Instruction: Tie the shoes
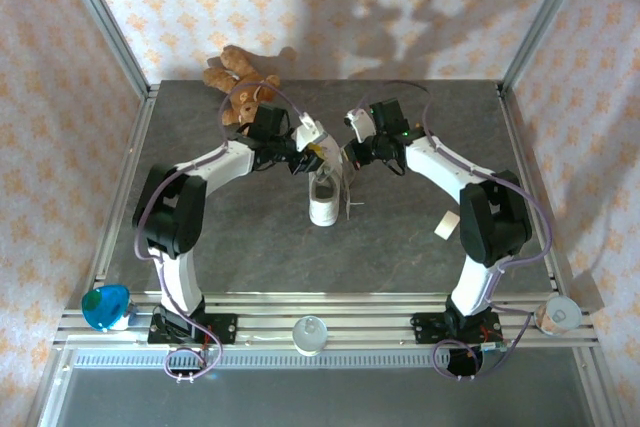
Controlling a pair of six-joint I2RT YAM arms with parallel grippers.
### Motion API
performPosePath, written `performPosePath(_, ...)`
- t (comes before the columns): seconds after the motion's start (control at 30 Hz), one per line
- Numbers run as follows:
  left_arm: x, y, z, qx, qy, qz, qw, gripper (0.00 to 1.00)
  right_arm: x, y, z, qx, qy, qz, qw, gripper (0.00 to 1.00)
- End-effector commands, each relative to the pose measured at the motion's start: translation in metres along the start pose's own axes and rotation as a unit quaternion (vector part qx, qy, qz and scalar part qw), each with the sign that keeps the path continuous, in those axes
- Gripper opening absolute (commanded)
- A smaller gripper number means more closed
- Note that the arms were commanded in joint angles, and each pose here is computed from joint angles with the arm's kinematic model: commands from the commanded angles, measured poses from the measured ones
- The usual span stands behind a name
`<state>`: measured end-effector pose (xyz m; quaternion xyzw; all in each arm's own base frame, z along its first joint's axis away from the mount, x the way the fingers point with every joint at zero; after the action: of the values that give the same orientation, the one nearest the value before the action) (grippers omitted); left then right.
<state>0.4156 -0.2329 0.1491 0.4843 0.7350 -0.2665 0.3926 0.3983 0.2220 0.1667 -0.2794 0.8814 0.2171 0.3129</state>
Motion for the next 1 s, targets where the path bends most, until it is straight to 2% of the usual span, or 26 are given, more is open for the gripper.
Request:
performPosePath(0.0,-0.008,-0.005,0.004,0.042,-0.034,0.087,0.995,0.41,-0.012,0.000,-0.007,0.017,-0.032,-0.029,0.999,0.00)
performPosePath(0.17,-0.005,-0.007,0.016,0.070,-0.037,0.086,0.993,0.45,-0.014,0.001,-0.003,0.010,-0.033,-0.046,0.998,0.00)
performPosePath(0.33,0.003,-0.017,0.030,0.109,-0.013,0.099,0.989,0.45,-0.018,0.002,0.000,0.002,-0.040,-0.062,0.997,0.00)
performPosePath(0.7,-0.002,-0.032,0.040,0.150,-0.016,0.091,0.984,0.44,-0.018,0.005,0.010,0.007,-0.032,-0.063,0.997,0.00)
performPosePath(0.8,0.000,-0.033,0.037,0.161,-0.001,0.082,0.984,0.42,-0.016,0.006,0.012,0.013,-0.030,-0.058,0.998,0.00)
performPosePath(0.97,0.003,-0.036,0.030,0.189,0.022,0.072,0.979,0.29,-0.017,0.001,0.007,0.042,-0.040,-0.038,0.998,0.00)
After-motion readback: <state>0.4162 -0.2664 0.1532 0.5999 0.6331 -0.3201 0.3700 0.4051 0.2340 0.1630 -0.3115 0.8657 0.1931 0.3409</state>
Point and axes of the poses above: each hand's point on the last joint's axis, 136 mm out from that joint toward the fingers, its own z axis out along the fingers, its own y axis along the line the jaws close on, x = y × z, the point moved 4 cm from there along -z, back along the fingers, and after that the axes turned 2 degrees about z, right-handed, at the moved point
